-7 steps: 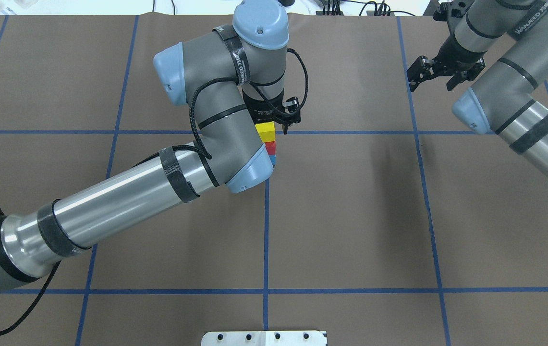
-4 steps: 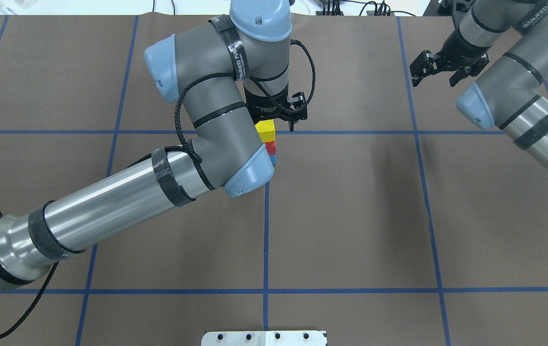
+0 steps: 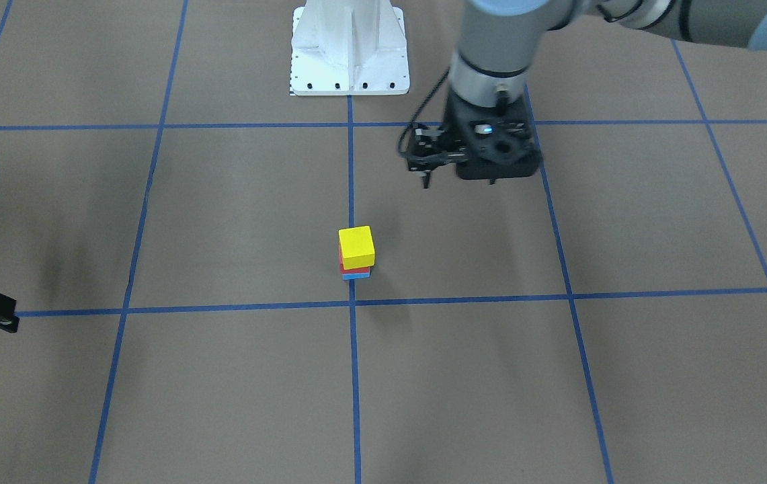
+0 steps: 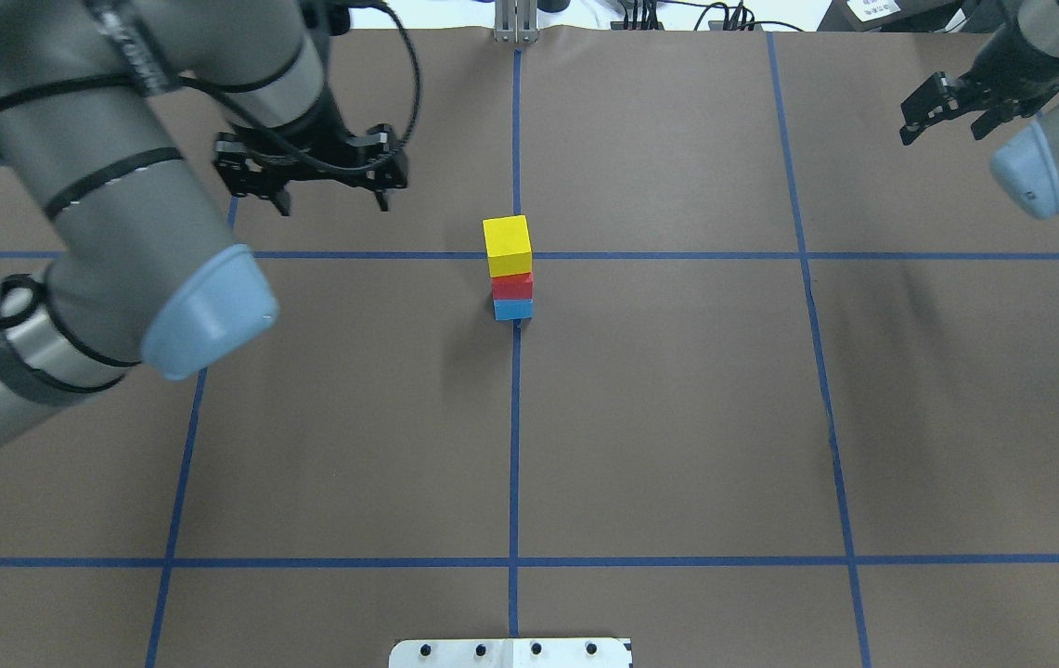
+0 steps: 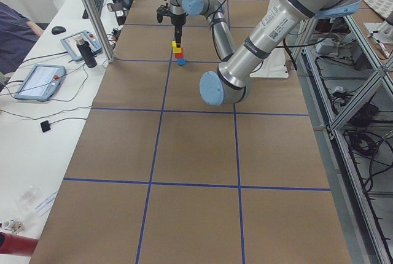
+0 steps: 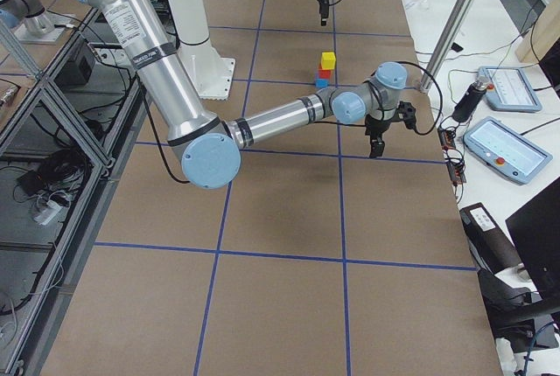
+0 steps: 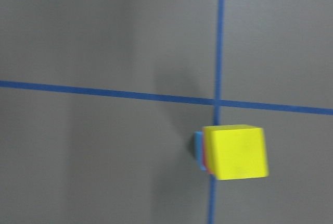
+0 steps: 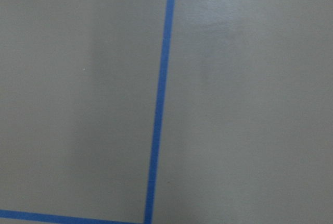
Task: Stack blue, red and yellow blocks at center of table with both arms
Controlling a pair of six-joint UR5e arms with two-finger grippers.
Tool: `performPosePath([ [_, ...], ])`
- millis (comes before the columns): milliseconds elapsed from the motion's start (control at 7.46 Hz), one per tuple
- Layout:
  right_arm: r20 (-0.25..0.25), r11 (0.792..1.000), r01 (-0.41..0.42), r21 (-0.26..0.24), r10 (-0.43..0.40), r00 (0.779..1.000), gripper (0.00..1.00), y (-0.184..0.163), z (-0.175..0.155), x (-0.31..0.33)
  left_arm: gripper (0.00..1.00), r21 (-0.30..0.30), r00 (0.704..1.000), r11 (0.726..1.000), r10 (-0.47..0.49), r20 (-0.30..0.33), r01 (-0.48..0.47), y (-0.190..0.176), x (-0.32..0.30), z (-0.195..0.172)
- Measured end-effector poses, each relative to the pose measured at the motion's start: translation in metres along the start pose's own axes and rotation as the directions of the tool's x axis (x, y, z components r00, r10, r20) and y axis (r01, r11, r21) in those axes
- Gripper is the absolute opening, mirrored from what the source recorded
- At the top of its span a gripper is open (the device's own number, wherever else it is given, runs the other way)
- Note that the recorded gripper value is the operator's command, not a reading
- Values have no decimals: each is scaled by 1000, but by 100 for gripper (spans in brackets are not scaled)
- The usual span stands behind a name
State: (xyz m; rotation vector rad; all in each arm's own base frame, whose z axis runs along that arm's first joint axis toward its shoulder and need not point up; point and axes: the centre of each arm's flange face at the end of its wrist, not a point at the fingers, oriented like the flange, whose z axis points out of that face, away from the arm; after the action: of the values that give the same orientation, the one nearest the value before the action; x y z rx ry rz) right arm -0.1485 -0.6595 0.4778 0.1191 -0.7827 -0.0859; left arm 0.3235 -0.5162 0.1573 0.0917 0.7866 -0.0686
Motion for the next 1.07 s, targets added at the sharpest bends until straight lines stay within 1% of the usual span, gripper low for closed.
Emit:
performPosePath([
  [134,-17,1000,13,-3,-13,1000,99,18,-4,54,100,10,998,999,43,41,-44,-10,-72,-2],
  [268,-25,1000,0,-10,-1,1000,99,43,-8,111,100,-6,993,996,91,74,-91,-23,-145,-3],
  [402,-19,999,-35,-11,35,999,99,73,-15,165,100,-32,989,992,122,89,-119,-34,-226,-4],
  [536,-18,997,-71,-8,71,997,99,100,-20,203,100,-41,987,991,132,91,-129,-38,-300,-1],
  [804,-37,995,-102,-4,102,994,99,131,-15,235,100,-23,973,979,203,110,-202,-29,-453,5],
  [938,-32,994,-105,7,105,994,99,137,-16,239,100,-29,968,975,224,112,-222,-24,-508,7],
  [1072,0,993,-114,8,114,993,99,140,-19,240,100,-38,970,975,223,100,-221,-21,-546,13],
])
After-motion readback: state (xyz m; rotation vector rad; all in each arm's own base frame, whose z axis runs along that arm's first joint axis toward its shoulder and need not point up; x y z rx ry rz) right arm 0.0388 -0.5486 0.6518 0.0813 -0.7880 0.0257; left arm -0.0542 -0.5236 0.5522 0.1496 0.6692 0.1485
